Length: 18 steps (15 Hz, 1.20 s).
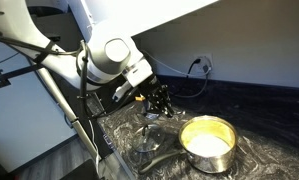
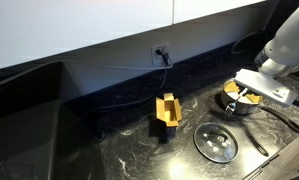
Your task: Put the fork inside the pot then close the pot.
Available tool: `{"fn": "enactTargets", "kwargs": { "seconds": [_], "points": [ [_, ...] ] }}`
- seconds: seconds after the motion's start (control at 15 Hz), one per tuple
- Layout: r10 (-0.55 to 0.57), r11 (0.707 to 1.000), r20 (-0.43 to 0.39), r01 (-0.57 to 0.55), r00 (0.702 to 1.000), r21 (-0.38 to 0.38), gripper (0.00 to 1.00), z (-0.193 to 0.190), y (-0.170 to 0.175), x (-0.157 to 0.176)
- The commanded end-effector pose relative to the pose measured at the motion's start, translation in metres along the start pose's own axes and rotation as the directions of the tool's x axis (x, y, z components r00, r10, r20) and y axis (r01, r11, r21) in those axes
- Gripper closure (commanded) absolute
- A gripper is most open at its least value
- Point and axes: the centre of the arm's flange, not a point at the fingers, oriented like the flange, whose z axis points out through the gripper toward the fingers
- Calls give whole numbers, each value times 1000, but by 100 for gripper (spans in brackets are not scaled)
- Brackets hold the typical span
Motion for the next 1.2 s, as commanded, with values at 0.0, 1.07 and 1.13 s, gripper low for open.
{"fn": "enactTargets", "kwargs": {
  "seconds": [0.0,1.07,1.13],
  "points": [
    [31,1000,-91,-31,995,7,97,-31,28,22],
    [-15,995,-401,-25,916,-94,97,35,4,94],
    [-26,994,-406,-19,914,-106,97,42,1,94]
  ]
}}
